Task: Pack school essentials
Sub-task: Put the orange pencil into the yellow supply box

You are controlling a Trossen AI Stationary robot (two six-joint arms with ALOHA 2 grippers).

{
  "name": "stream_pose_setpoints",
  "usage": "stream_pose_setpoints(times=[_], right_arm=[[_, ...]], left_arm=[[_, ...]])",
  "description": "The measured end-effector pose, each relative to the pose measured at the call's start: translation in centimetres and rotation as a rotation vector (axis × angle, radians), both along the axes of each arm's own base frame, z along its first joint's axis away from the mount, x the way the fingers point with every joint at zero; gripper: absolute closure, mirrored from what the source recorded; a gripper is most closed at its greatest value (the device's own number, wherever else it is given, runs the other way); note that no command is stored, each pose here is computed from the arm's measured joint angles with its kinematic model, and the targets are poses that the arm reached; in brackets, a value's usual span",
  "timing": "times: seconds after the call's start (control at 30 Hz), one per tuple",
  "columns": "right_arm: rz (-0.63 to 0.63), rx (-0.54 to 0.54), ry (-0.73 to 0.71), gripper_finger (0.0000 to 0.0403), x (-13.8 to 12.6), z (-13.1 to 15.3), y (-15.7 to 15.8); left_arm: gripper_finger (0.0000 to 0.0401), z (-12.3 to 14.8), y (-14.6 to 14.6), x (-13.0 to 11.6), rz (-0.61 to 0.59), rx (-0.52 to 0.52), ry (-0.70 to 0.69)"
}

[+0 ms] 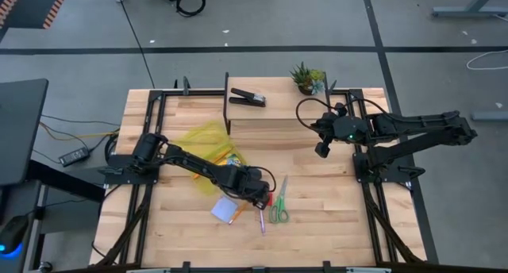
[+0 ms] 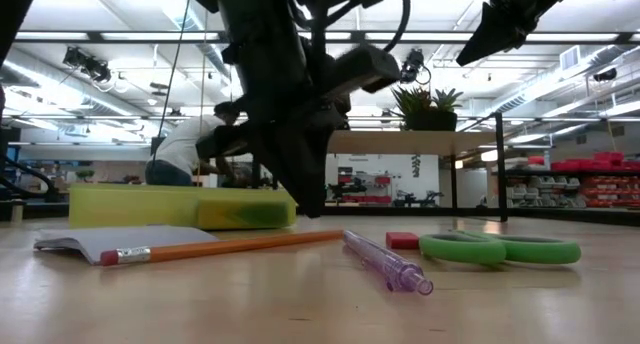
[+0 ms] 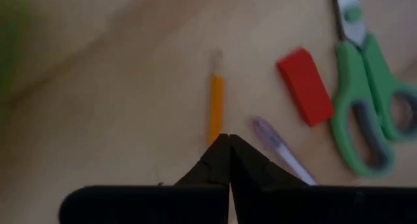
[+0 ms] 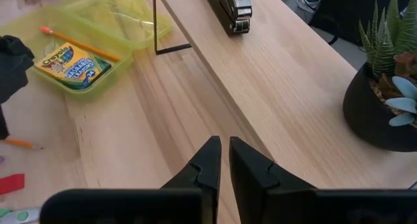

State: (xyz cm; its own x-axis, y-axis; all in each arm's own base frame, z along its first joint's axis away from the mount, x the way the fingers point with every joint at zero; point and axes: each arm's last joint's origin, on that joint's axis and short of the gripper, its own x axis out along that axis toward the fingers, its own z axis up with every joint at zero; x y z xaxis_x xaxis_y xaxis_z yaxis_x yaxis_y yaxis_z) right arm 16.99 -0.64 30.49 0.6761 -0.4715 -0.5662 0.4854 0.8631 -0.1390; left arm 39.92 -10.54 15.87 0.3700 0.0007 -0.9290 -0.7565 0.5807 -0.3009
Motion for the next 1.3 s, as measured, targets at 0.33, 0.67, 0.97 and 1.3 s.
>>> stream_pose_setpoints(times=[0.33, 0.67, 0.97, 1.3], right_arm=[[-0.006, 0.008, -0.005, 0.0364, 0.0, 0.0, 0.0], [-0.012, 0.014, -0.01, 0.0364, 0.0, 0.0, 0.0], [-0.013, 0.016, -0.015, 0.0364, 0.0, 0.0, 0.0], [-0.011, 0.014, -0.015, 0.0364, 0.1, 0.0, 0.0]], left_arm=[[0.0279, 0.1, -1.3, -0.8, -0.069, -0.078, 0.056], [0.0291, -0.1, -2.3, -1.5, -0.09, -0.016, 0.091], [0.0321, -1.5, -2.4, -0.7, -0.092, 0.004, 0.061], [0.0346, -2.0, -2.3, -1.2, -0.159, 0.101, 0.113]])
